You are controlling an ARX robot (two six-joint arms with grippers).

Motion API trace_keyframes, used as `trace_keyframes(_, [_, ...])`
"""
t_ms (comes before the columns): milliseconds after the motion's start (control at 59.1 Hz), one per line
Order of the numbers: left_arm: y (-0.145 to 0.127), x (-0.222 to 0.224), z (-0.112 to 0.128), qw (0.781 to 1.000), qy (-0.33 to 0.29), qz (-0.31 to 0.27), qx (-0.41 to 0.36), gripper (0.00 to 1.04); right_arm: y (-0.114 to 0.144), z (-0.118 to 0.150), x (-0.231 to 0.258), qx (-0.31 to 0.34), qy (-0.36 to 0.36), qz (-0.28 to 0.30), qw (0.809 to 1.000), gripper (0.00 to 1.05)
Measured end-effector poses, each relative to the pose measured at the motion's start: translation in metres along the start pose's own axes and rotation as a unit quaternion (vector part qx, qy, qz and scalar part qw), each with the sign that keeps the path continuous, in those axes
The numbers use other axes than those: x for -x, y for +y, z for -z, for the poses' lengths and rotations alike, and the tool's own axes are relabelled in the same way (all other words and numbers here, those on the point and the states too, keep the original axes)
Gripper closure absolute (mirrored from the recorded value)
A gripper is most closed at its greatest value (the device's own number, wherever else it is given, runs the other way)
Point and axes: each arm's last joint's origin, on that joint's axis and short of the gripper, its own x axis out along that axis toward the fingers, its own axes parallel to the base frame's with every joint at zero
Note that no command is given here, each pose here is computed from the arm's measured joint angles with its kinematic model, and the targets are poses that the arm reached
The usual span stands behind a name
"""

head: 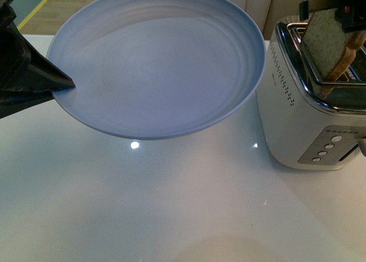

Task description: Left arm holds plate, right arm toasts bread

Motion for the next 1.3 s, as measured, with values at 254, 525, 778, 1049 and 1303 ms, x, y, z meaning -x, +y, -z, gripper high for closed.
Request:
trace_keyframes(254, [0.000,0.000,0.000,1.000,0.001,0.001,0.000,1.02,0.000,0.021,-0.001,0.000,0.009,-0.003,1.000,0.61])
trace_keyframes(525, [0.002,0.000,-0.002,1.000,0.002,0.002,0.002,1.02,-0.018,0.027,0.017,-0.019,-0.020,0.008,1.000,0.22])
trace_keyframes(778, [0.004,0.002,-0.004,1.000,-0.001,0.002,-0.005,1.02,-0.045,0.014,0.078,-0.056,-0.111,0.018,0.992,0.09])
trace_keyframes(1049, [0.006,0.007,-0.006,1.000,-0.008,0.005,-0.009,1.02,-0.057,0.040,0.111,-0.093,-0.263,-0.024,0.960,0.41])
trace_keyframes(1303, [0.006,0.007,-0.006,1.000,-0.007,0.006,-0.010,1.02,-0.064,0.080,0.129,-0.095,-0.262,-0.021,0.960,0.87])
